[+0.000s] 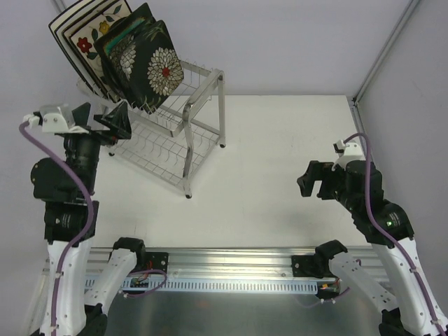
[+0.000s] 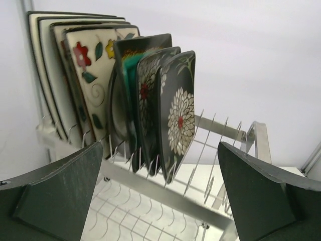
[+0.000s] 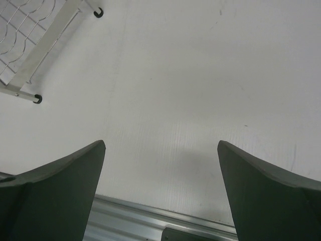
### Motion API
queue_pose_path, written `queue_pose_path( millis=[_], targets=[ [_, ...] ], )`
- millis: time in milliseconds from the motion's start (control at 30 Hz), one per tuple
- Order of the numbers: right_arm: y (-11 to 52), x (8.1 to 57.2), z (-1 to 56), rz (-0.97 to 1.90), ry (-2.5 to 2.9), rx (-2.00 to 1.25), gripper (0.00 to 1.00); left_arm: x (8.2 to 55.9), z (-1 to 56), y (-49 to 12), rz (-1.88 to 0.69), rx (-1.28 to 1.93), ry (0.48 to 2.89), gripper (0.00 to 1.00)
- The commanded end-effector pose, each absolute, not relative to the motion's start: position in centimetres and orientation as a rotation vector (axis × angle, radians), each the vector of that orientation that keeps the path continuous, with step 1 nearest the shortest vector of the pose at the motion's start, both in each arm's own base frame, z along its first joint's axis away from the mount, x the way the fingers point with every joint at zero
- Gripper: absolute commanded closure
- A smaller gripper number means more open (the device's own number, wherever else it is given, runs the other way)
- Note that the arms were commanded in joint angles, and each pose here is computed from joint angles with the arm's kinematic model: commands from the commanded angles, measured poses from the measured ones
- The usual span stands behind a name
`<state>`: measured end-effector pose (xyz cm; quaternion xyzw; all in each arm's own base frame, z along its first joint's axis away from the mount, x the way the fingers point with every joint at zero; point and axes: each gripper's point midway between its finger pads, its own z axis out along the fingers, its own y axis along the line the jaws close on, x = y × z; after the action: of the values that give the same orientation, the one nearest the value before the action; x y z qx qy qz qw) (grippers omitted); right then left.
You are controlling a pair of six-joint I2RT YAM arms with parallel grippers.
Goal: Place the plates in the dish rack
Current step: Insert the plate into the dish rack
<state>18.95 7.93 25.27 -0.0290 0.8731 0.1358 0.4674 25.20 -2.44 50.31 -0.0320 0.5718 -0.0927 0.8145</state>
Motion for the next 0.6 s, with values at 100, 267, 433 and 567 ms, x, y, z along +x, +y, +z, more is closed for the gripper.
queue_pose_path(
  millis=[100,267,433,567],
  targets=[
    [5.0,19.8,28.7,0.172,2.002,-0.028,0.0,20.3,46.7,-0.4,-0.136,-0.146,1.284,0.01],
    [4.0,19.8,29.6,0.115,1.951,-0.046,0.0,18.3,41.8,0.8,-0.094,-0.197,1.344,0.01],
    [2.9,19.3,31.0,0.086,1.883,-0.001,0.0,15.9,37.5,1.4,-0.086,-0.232,1.4,0.01],
    [2.0,18.4,31.5,0.081,1.831,0.033,0.01,14.9,34.6,1.0,-0.114,-0.231,1.458,0.01]
  ],
)
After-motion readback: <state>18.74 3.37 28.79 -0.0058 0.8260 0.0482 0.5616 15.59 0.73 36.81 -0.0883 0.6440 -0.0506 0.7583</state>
